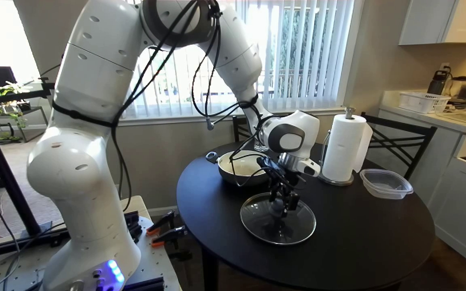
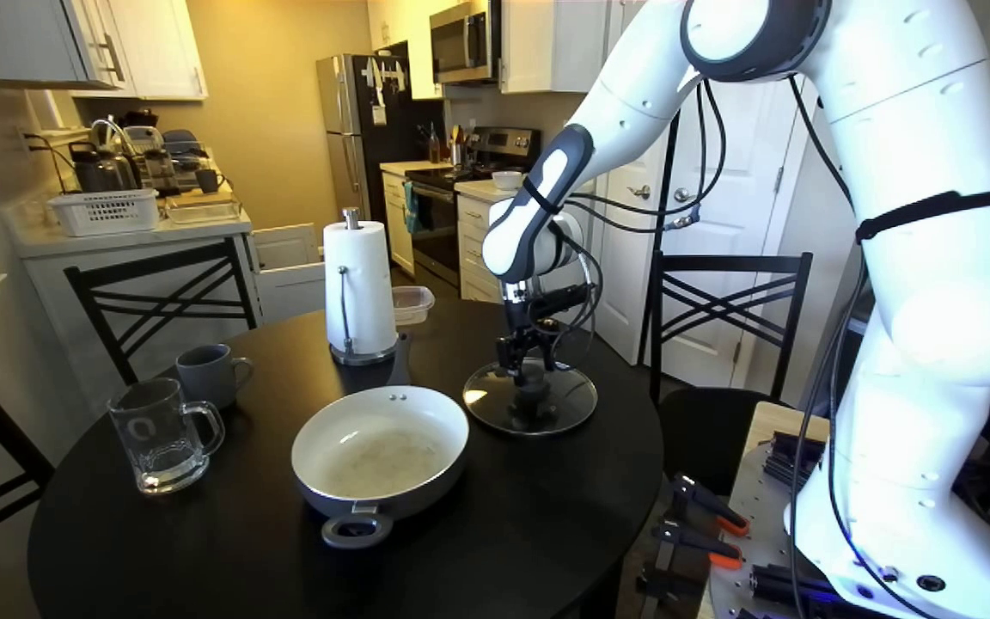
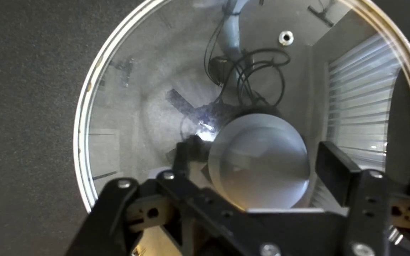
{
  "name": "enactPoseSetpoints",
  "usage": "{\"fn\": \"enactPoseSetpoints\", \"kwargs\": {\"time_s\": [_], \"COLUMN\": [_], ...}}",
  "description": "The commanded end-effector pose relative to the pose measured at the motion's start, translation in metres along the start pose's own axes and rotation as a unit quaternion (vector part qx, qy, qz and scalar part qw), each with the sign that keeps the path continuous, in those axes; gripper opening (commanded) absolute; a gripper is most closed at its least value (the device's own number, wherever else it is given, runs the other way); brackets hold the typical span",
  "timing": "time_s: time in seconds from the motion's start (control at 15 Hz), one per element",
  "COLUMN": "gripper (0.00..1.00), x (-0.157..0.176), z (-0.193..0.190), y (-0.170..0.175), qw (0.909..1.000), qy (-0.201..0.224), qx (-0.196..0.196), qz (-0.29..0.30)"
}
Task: Put the glass lid on the pan.
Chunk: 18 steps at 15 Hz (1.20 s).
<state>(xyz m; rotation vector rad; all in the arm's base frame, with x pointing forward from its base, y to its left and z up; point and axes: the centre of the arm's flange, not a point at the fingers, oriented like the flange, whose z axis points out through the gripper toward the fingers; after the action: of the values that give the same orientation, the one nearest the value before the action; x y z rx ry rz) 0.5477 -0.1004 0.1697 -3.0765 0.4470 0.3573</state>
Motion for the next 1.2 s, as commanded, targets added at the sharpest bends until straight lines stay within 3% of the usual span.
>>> {"fn": "enactPoseSetpoints", "kwargs": {"time_s": [0.0, 0.27, 0.73, 1.13], "gripper": [0.58, 0.34, 0.33, 0.33], "x": [-0.002, 0.000, -0.003, -0.016], "z": [-0.003, -0.007, -0.019, -0.077], "y": [0.001, 0.000, 0.002, -0.004], "qw": [0.9998, 0.9997, 0.9998, 0.9997], "qy": [0.015, 0.024, 0.019, -0.004], "qx": [0.010, 0.010, 0.006, -0.021], "qz": [-0.005, -0.007, -0.002, 0.012]}}
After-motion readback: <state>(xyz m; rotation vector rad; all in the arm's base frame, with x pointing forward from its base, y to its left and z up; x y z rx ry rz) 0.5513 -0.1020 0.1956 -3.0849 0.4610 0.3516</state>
